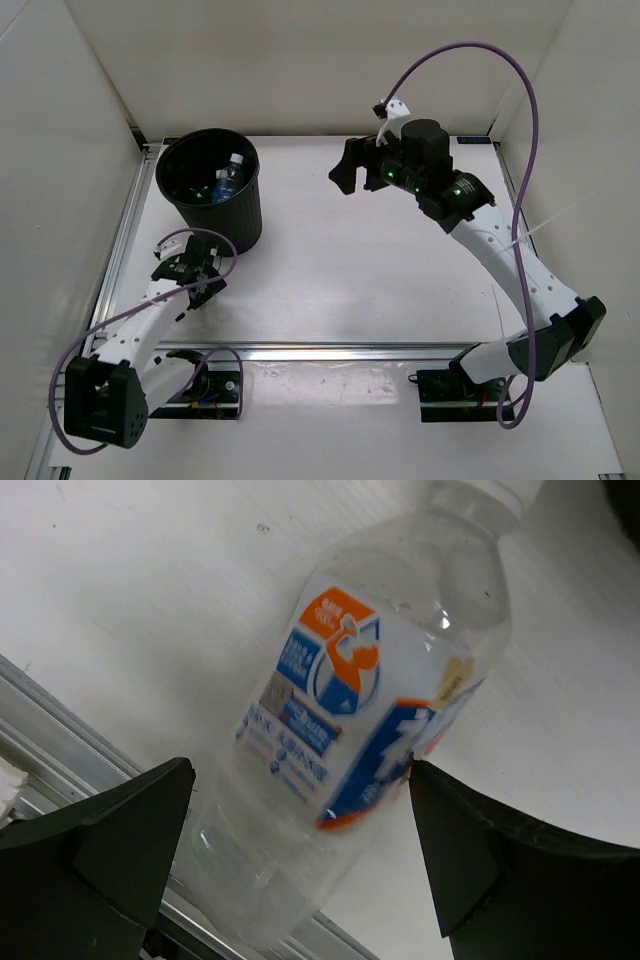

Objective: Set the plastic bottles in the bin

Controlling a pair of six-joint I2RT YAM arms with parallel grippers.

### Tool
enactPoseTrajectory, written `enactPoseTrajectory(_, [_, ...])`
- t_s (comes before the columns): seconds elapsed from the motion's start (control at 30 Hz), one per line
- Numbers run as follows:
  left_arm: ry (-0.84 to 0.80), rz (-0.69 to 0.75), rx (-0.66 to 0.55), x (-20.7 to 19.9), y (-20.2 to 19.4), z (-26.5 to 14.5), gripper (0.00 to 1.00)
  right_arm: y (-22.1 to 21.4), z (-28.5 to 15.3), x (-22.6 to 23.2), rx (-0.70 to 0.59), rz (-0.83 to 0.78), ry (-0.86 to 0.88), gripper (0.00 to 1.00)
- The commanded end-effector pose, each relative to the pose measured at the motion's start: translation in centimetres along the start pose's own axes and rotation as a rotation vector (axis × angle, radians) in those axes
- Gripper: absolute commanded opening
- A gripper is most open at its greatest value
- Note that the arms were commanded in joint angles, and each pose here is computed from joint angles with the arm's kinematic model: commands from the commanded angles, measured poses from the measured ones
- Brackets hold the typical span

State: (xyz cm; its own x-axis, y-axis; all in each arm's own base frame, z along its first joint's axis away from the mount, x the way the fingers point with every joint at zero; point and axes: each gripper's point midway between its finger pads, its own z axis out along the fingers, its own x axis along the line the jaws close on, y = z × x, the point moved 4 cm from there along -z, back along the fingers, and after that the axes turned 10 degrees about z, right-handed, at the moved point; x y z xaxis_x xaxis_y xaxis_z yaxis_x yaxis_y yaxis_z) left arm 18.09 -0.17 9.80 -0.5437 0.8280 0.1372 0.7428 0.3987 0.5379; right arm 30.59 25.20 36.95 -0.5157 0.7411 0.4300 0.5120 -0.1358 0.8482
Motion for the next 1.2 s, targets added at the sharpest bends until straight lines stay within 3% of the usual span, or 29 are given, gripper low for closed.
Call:
enactPoseTrajectory(0.0, [0.036,-0.015,0.047,-0.3,-0.2,1.4,1.0,0.8,-1.1,0.1,-0.043,-0.033,-0.001,1.0])
enactPoseTrajectory(0.23, [0.009,-0.018,0.088,-1.6,-0.3,2.7,0.99,0.9,-1.1,-0.1,-0.046,-0.042,-0.009,1.0])
enactPoseTrajectory(0.27, [-0.001,-0.033,0.097,-1.8,-0.4,2.6,0.94,0.9,-1.1,-0.1,-0.046,-0.042,-0.009,1.0])
enactPoseTrajectory(0.3, [-0.016,-0.033,0.109,-2.0,-0.6,2.5,0.82,0.5,-1.0,-0.3,-0.037,-0.041,-0.014,1.0])
enactPoseTrajectory(0.33, [-0.033,-0.053,0.102,-2.2,-0.4,2.2,0.61,0.7,-1.3,-0.1,-0.045,-0.042,-0.01,1.0])
enactPoseTrajectory(0.37, [-0.029,-0.082,0.105,-2.1,-0.3,1.8,0.56,0.7,-1.3,-0.1,-0.045,-0.042,-0.01,1.0])
enactPoseTrajectory(0.5, [0.021,-0.281,0.019,-0.4,3.4,-3.2,0.58,-0.2,-1.2,-0.7,-0.028,-0.048,-0.029,1.0])
enactPoseTrajectory(0.53, [-0.04,-0.367,-0.071,-0.3,6.5,-6.5,0.58,-0.2,-1.2,-0.7,-0.028,-0.048,-0.029,1.0])
enactPoseTrajectory(0.7, [-0.135,-0.591,-0.336,3.0,14.0,-16.8,0.51,-0.4,-1.1,-1.0,-0.023,-0.047,-0.041,1.0])
enactPoseTrajectory(0.77, [-0.175,-0.643,-0.476,4.1,17.9,-20.9,0.51,-0.2,-0.9,-1.0,-0.026,-0.047,-0.04,1.0])
enactPoseTrajectory(0.9, [-0.259,-0.558,-0.674,2.3,24.2,-24.3,0.54,-0.3,0.0,-0.7,-0.008,-0.026,-0.023,1.0])
enactPoseTrajectory(1.03, [-0.326,-0.38,-0.72,-2.7,28.7,-23.3,0.62,0.0,0.7,-0.3,0.001,-0.005,-0.003,1.0])
enactPoseTrajectory(1.1, [-0.315,-0.315,-0.685,-5.3,30.3,-21.5,0.72,0.1,0.7,-0.1,-0.004,-0.006,0.009,1.0])
enactPoseTrajectory(1.13, [-0.318,-0.289,-0.67,-6.2,30.6,-20.8,0.91,0.4,0.6,0.1,-0.012,-0.007,0.013,1.0])
enactPoseTrajectory(1.17, [-0.311,-0.27,-0.673,-6.7,31.0,-20.4,0.97,0.4,0.6,0.1,-0.012,-0.007,0.013,1.0])
